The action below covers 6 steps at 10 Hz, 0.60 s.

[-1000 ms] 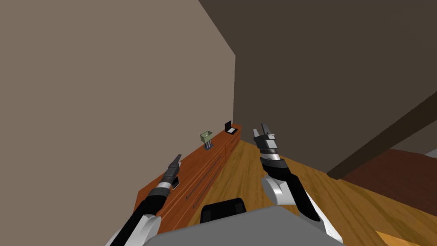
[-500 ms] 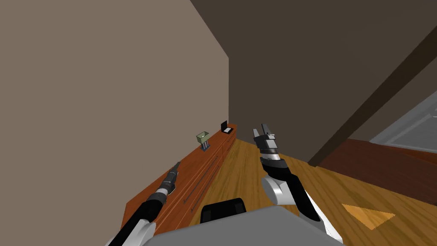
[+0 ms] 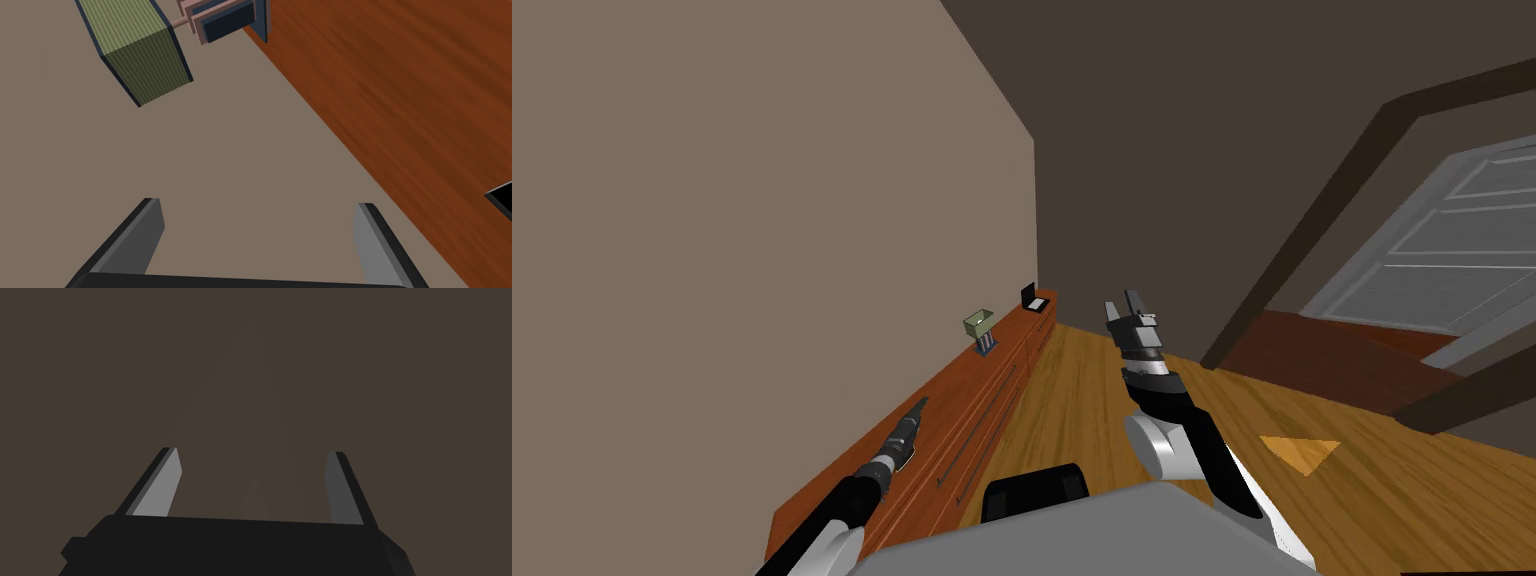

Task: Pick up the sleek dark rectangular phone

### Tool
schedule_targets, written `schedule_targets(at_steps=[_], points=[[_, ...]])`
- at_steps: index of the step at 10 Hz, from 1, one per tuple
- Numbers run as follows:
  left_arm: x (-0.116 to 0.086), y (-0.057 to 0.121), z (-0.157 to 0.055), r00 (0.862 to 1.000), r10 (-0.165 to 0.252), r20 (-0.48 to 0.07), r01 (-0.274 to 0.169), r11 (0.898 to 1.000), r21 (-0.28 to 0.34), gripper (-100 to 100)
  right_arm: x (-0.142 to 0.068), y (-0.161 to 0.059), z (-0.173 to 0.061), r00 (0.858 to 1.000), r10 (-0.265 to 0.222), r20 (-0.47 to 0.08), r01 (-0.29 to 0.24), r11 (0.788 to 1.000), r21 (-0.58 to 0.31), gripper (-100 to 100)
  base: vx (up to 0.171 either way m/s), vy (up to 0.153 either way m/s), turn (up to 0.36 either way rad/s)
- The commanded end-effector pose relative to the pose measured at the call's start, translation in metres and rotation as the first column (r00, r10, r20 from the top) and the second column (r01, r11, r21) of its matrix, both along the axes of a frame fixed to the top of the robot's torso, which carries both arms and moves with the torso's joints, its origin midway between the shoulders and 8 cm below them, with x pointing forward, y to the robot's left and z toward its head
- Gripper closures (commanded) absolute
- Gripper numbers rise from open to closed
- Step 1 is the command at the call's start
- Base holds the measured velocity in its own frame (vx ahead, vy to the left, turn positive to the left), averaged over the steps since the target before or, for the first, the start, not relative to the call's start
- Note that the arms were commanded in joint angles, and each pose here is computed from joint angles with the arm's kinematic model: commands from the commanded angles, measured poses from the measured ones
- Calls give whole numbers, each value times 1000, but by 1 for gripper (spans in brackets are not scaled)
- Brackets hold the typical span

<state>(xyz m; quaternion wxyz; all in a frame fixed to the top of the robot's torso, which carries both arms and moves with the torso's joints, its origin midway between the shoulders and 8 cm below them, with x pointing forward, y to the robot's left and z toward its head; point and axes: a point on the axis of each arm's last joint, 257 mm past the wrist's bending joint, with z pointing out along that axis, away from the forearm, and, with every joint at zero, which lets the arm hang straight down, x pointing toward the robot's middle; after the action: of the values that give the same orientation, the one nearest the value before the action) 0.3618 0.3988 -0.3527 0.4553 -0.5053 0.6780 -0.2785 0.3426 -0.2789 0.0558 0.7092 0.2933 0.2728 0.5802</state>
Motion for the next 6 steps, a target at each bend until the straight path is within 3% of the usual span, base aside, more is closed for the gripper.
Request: schedule_targets(at_steps=[1, 4, 6], points=[[-13, 16, -26, 996, 20, -87, -20, 1000, 0, -100, 0, 0, 0, 1000, 0, 0, 0, 1000, 0, 0, -28, 41, -306], [-34, 35, -60, 978, 53, -202, -54, 999, 2, -100, 0, 0, 0, 1000, 0, 0, 0, 1000, 0, 0, -23, 46, -167], [-53, 52, -84, 954, 81, -289, -84, 996, 4, -100, 0, 0, 0, 1000, 0, 0, 0, 1000, 0, 0, -28, 55, -193]])
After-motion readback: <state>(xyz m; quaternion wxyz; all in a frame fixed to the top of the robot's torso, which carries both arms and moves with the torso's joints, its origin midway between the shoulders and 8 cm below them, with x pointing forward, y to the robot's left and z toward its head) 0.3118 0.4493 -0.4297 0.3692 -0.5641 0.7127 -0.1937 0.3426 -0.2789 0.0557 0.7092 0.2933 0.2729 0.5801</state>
